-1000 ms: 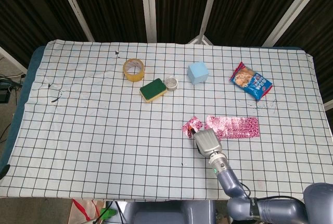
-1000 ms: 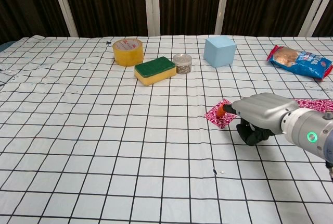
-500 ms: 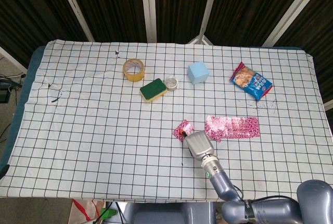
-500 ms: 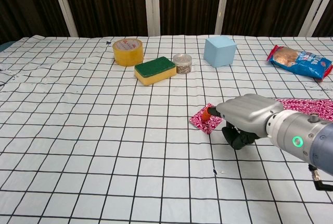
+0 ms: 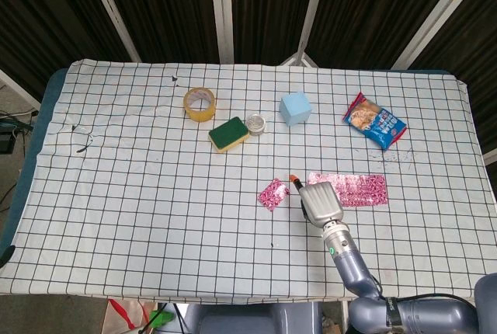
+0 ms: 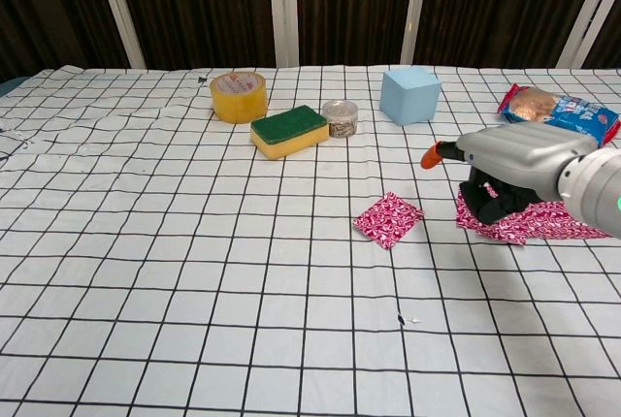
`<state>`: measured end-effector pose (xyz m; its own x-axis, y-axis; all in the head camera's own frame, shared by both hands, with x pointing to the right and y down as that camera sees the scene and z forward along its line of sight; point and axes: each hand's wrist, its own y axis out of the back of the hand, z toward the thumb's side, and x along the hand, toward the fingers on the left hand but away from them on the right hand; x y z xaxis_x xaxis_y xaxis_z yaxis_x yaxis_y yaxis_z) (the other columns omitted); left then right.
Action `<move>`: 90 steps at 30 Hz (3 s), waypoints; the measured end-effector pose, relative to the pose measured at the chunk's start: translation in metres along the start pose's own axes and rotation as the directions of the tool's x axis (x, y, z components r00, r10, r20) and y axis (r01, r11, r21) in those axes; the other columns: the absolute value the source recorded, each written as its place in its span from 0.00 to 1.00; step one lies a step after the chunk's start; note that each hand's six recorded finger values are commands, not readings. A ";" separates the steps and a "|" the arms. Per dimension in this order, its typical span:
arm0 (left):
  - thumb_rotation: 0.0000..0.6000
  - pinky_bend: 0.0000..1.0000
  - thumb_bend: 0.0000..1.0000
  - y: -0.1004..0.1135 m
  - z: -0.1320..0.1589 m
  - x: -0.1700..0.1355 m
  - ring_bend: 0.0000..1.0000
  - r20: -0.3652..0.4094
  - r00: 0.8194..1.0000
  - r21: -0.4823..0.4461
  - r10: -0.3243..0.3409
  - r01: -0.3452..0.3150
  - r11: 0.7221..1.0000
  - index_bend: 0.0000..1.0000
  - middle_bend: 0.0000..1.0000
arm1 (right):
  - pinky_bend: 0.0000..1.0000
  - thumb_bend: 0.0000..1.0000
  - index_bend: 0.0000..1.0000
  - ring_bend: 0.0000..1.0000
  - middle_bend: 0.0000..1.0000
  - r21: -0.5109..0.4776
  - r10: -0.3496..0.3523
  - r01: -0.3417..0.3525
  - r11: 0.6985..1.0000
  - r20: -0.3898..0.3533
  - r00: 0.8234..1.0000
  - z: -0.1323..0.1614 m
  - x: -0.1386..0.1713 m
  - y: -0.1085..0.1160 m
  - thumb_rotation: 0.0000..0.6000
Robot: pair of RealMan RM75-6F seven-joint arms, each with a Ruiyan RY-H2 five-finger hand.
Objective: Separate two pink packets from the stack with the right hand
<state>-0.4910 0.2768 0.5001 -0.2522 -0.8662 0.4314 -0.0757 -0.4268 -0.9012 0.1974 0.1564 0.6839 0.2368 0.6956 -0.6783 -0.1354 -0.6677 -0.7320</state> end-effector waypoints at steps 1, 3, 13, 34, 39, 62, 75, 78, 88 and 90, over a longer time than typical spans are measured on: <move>1.00 0.10 0.32 0.000 0.001 0.000 0.00 0.001 1.000 0.001 0.000 0.000 1.000 0.15 0.00 | 0.57 0.77 0.19 0.76 0.81 0.003 0.014 -0.014 1.000 0.007 1.000 -0.003 0.000 -0.004 1.00; 1.00 0.10 0.32 -0.001 0.001 0.000 0.00 0.002 1.000 0.004 0.001 -0.001 1.000 0.15 0.00 | 0.57 0.77 0.19 0.76 0.81 0.005 0.031 -0.031 1.000 0.015 0.999 -0.008 0.000 -0.008 1.00; 1.00 0.10 0.32 0.000 0.002 -0.001 0.00 -0.004 1.000 0.008 0.006 -0.006 1.000 0.15 0.00 | 0.57 0.77 0.19 0.76 0.81 0.023 0.072 -0.073 0.997 0.043 0.997 -0.017 -0.010 -0.023 1.00; 1.00 0.10 0.32 -0.002 0.002 0.000 0.00 -0.006 1.000 0.013 0.001 0.000 1.000 0.15 0.00 | 0.57 0.77 0.19 0.76 0.81 0.017 0.089 -0.091 0.996 0.094 0.992 -0.035 -0.016 -0.029 1.00; 1.00 0.10 0.32 -0.002 0.002 0.001 0.00 -0.007 1.000 0.015 -0.002 0.002 1.000 0.15 0.00 | 0.57 0.77 0.19 0.76 0.81 0.015 0.099 -0.101 0.995 0.103 0.990 -0.039 -0.016 -0.031 1.00; 1.00 0.10 0.32 -0.002 0.003 0.001 0.00 -0.008 1.000 0.014 -0.003 0.003 1.000 0.15 0.00 | 0.57 0.77 0.19 0.76 0.81 0.018 0.130 -0.132 0.991 0.071 0.989 -0.038 0.000 -0.045 1.00; 1.00 0.10 0.32 -0.002 0.002 0.000 0.00 -0.009 1.000 0.014 -0.002 0.002 1.000 0.15 0.00 | 0.57 0.77 0.19 0.76 0.81 0.027 0.126 -0.127 0.992 0.030 0.992 -0.026 0.012 -0.052 1.00; 1.00 0.10 0.32 -0.002 0.002 0.000 0.00 -0.009 1.000 0.013 -0.003 0.003 1.000 0.15 0.00 | 0.57 0.77 0.19 0.76 0.81 0.030 0.121 -0.122 0.992 0.020 0.992 -0.023 0.015 -0.052 1.00; 1.00 0.10 0.32 -0.001 0.002 0.000 0.00 -0.007 1.000 0.011 -0.001 0.001 1.000 0.15 0.00 | 0.57 0.77 0.19 0.76 0.81 0.058 0.115 -0.113 0.992 -0.019 0.993 -0.013 0.031 -0.053 1.00; 1.00 0.10 0.32 -0.001 0.002 0.000 0.00 -0.007 1.000 0.010 -0.001 0.001 1.000 0.15 0.00 | 0.57 0.77 0.19 0.76 0.81 0.065 0.116 -0.114 0.991 -0.030 0.993 -0.010 0.036 -0.055 1.00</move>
<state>-0.4891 0.2771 0.5012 -0.2587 -0.8642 0.4316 -0.0659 -0.4300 -0.9004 0.2233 0.2150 0.7001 0.2483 0.6047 -0.7567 -0.2240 -0.7242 -0.6522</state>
